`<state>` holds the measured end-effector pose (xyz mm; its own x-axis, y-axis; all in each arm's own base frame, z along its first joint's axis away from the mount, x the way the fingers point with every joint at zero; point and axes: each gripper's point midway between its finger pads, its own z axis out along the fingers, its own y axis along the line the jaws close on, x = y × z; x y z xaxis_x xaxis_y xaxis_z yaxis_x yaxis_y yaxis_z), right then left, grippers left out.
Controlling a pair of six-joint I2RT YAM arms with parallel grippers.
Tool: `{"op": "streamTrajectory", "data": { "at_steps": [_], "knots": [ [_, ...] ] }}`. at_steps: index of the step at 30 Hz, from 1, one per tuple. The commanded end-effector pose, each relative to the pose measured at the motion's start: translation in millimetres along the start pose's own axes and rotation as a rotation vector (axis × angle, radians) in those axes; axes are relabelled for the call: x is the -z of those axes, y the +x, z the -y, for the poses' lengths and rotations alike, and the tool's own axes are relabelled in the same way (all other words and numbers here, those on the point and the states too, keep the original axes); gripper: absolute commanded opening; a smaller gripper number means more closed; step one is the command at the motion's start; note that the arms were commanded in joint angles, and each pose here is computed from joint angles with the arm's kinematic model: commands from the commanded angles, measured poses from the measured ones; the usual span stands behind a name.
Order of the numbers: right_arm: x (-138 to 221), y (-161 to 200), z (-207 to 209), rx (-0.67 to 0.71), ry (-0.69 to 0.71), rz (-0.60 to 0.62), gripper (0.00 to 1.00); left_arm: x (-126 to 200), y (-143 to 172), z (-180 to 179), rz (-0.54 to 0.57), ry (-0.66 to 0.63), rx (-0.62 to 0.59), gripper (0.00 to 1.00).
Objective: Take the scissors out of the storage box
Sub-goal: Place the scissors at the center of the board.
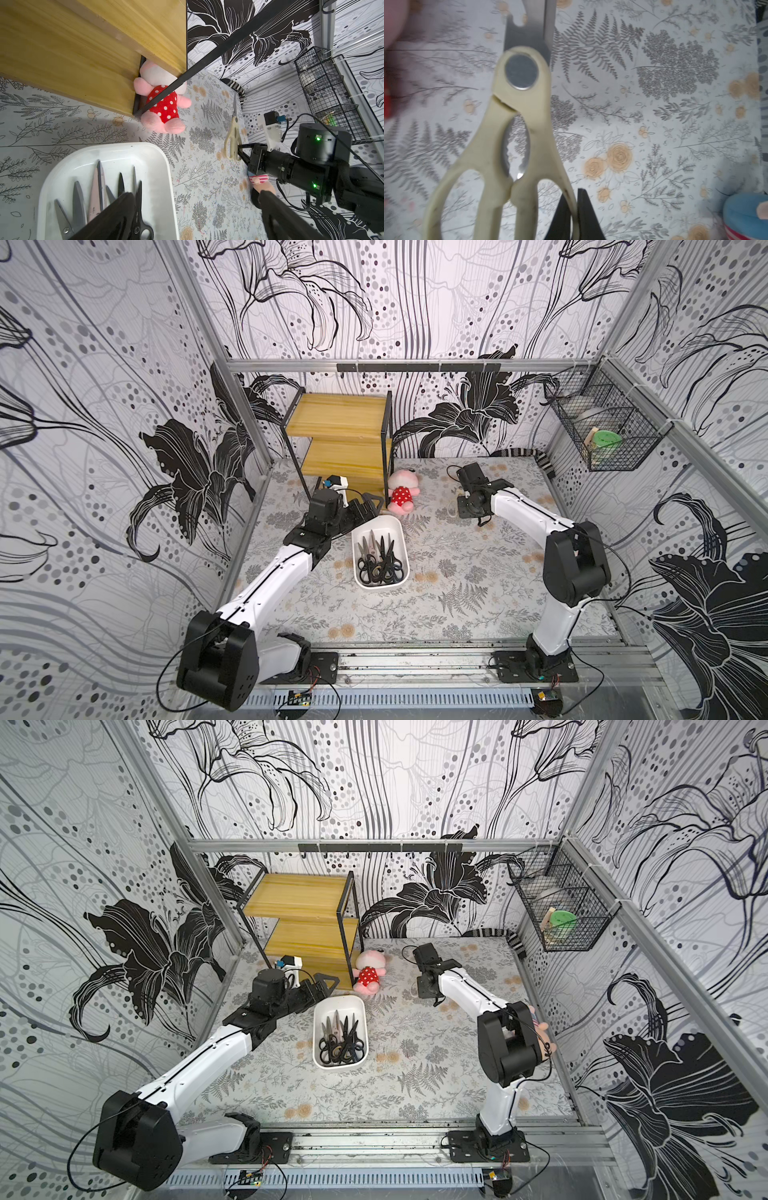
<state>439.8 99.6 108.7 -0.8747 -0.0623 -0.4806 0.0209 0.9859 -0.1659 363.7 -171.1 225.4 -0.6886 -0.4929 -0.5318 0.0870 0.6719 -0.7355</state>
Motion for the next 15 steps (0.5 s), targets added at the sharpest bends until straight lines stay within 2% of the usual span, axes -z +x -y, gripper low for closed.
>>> {"op": "streamTrajectory", "data": {
  "at_steps": [1,2,10,15],
  "knots": [
    [-19.2,1.1,34.3,0.093,0.065,-0.061,0.0,0.0,1.0,-9.2,0.008,-0.029,-0.03,0.98],
    [-25.0,0.0,39.8,0.177,0.05,-0.069,0.0,-0.3,1.3,-9.6,0.007,-0.03,-0.031,0.98],
    [-61.6,2.1,58.0,0.212,0.032,-0.1,0.0,-2.2,4.4,-19.3,-0.005,-0.063,-0.035,0.98],
    [-77.4,-1.6,69.7,0.184,0.019,-0.103,0.0,-2.2,8.4,-25.1,-0.017,-0.082,-0.031,0.98]
  ]
}}
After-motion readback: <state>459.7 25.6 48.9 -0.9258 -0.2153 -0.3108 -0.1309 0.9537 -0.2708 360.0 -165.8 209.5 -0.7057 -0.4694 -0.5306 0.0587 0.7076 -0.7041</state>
